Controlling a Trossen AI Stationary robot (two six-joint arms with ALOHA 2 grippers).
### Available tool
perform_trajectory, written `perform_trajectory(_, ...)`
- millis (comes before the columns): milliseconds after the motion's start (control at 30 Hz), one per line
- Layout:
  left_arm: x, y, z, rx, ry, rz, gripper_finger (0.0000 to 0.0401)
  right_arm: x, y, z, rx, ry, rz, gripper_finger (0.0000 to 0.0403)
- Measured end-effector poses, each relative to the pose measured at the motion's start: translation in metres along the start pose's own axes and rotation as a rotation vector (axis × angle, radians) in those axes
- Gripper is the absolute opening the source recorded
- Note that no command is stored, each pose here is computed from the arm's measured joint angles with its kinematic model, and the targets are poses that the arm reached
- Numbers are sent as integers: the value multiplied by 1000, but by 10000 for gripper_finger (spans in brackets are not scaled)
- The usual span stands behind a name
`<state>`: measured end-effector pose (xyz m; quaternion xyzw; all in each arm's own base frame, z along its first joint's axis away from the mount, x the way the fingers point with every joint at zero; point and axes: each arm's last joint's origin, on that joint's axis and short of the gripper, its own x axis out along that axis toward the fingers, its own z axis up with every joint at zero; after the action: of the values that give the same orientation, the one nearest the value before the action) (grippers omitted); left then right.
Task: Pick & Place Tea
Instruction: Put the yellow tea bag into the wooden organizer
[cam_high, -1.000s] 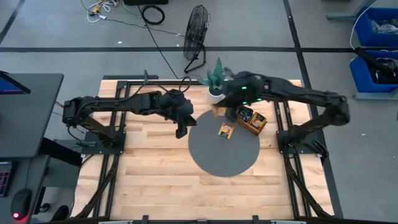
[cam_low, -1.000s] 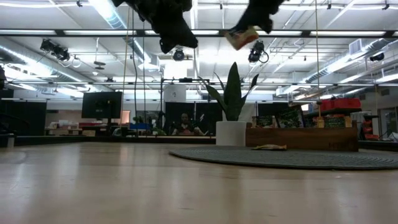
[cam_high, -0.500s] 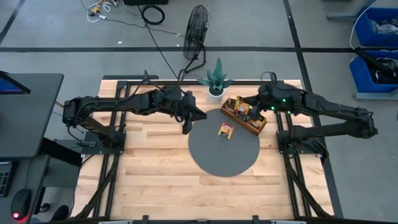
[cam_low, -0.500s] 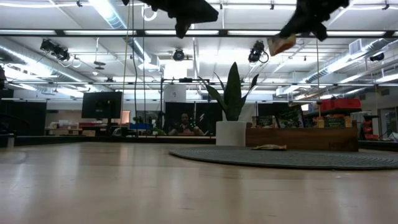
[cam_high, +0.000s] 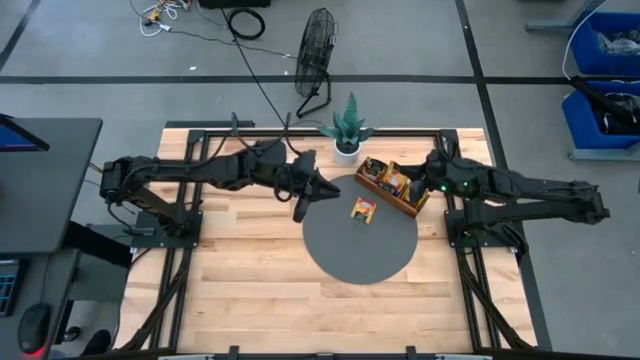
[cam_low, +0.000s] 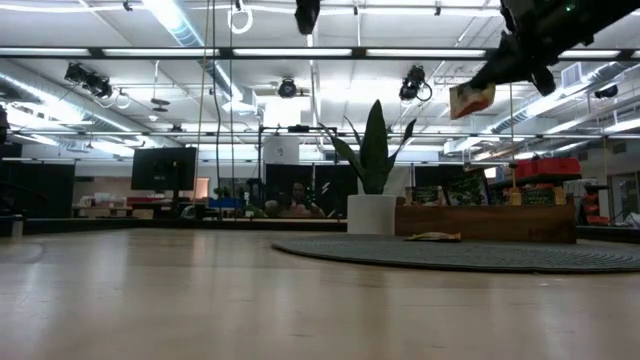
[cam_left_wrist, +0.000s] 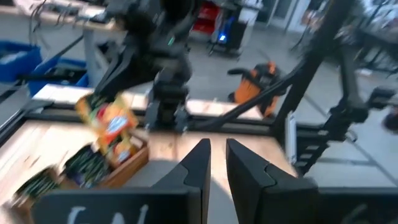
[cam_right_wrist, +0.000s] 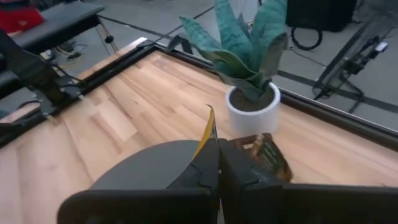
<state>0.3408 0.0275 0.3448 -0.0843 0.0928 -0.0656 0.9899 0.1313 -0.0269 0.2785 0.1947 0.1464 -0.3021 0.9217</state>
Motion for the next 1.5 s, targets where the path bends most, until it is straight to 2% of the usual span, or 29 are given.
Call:
perform_trajectory(200,2,-12,5,13,-61,-44,55,3,-9,-18,-16,-10,-55,0)
perform_trajectory(367,2,-14,6,8,-72,-44,55,4,-15,-29,-4,-38,-56,0)
perform_trajectory(500,2,-13,6,-11,-72,-42,55,0,-21,-38,31,-33,-80,0)
perform_trajectory(600,2,-13,6,-30,-72,-42,55,-4,-27,-45,150,-67,-126,0)
perform_trajectory(700,2,-13,6,-36,-72,-41,55,-9,-32,-53,168,-83,-119,0)
perform_trajectory(800,2,-11,6,-37,-74,-35,55,-12,-35,-59,152,-69,-115,0)
perform_trajectory(1000,2,-9,7,-42,-79,-31,55,-20,-44,-70,69,-38,-200,0)
perform_trajectory(1167,2,-9,7,-43,-79,-31,55,-21,-44,-71,67,-70,-216,0)
perform_trajectory(1367,2,-9,7,-44,-79,-31,55,-11,-47,-97,124,-51,-245,0)
perform_trajectory(1500,2,-9,7,-64,-78,-32,55,-11,-47,-102,97,-91,-272,0)
